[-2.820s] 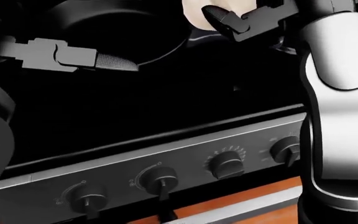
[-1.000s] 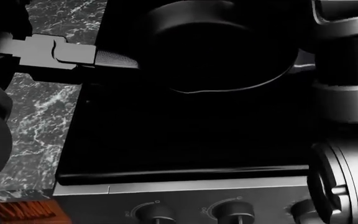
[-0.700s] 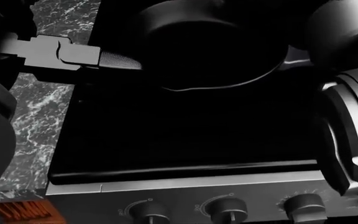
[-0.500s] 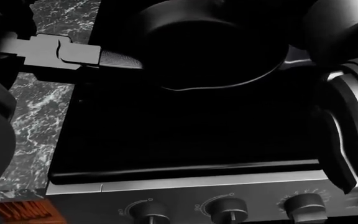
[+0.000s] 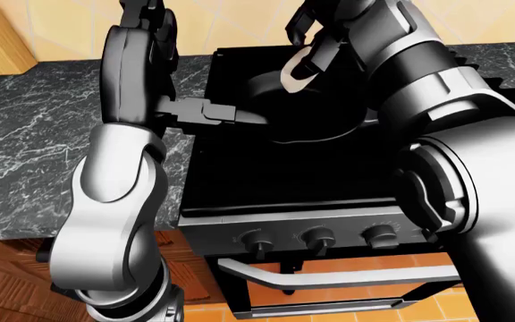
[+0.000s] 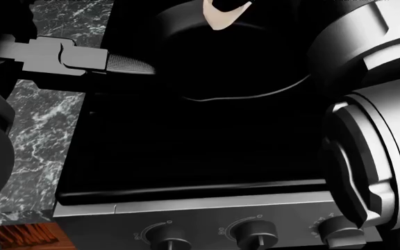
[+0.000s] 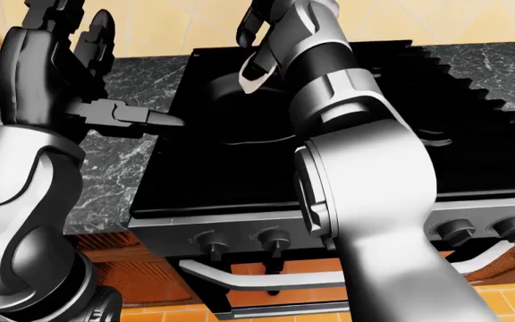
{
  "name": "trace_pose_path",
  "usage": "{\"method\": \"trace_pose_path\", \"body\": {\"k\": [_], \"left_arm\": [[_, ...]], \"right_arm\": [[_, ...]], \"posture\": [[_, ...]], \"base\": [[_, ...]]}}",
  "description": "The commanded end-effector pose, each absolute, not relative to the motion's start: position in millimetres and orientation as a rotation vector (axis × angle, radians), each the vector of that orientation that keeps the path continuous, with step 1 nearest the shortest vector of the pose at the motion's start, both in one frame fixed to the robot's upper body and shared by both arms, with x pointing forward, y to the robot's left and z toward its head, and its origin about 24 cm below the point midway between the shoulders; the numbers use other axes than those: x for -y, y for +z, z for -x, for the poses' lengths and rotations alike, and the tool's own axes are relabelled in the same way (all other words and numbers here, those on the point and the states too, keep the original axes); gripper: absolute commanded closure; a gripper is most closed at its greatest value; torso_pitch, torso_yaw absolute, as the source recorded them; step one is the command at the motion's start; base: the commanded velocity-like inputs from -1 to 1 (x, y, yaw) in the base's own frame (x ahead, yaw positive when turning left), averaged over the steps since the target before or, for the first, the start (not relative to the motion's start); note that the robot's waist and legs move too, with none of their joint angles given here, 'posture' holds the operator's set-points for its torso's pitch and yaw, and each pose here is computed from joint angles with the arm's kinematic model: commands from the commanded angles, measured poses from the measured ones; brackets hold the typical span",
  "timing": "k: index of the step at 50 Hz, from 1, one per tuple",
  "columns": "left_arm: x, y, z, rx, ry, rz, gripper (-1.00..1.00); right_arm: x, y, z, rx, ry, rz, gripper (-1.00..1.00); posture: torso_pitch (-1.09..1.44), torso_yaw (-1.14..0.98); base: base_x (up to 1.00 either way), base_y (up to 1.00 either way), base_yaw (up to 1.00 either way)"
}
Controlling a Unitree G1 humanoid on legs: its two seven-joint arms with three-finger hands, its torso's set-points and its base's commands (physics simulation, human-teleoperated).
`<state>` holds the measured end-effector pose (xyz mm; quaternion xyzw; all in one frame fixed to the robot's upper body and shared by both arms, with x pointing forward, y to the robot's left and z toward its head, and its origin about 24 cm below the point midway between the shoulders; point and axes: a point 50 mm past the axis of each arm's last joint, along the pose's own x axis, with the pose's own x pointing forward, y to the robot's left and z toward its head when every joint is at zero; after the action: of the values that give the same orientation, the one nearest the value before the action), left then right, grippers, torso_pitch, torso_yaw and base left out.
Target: Pick the chicken breast from the plate and place it in the pan.
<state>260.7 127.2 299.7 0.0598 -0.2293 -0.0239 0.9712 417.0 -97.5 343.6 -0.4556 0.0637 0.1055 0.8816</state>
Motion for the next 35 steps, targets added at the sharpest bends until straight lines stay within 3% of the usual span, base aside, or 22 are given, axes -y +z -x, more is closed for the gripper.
{"method": "trace_pose_path", "body": {"k": [1,11,35], "left_arm": [[-127.5,311.8,-253.8,0.541,-0.044,-0.118,-1.0],[-126.6,310.6,-254.3,0.539,-0.046,-0.12,-1.0],[-126.8,310.4,-254.8,0.538,-0.046,-0.119,-1.0]], "right_arm": [[93.6,375.1,-409.2,-0.016,0.18,0.961,1.0],[90.3,361.2,-414.2,0.0,0.182,0.861,1.0],[88.6,331.0,-422.0,-0.035,0.189,0.842,1.0]], "posture": [[0.0,0.0],[0.0,0.0],[0.0,0.0]], "base": [[0.0,0.0,0.0],[0.0,0.0,0.0],[0.0,0.0,0.0]]}}
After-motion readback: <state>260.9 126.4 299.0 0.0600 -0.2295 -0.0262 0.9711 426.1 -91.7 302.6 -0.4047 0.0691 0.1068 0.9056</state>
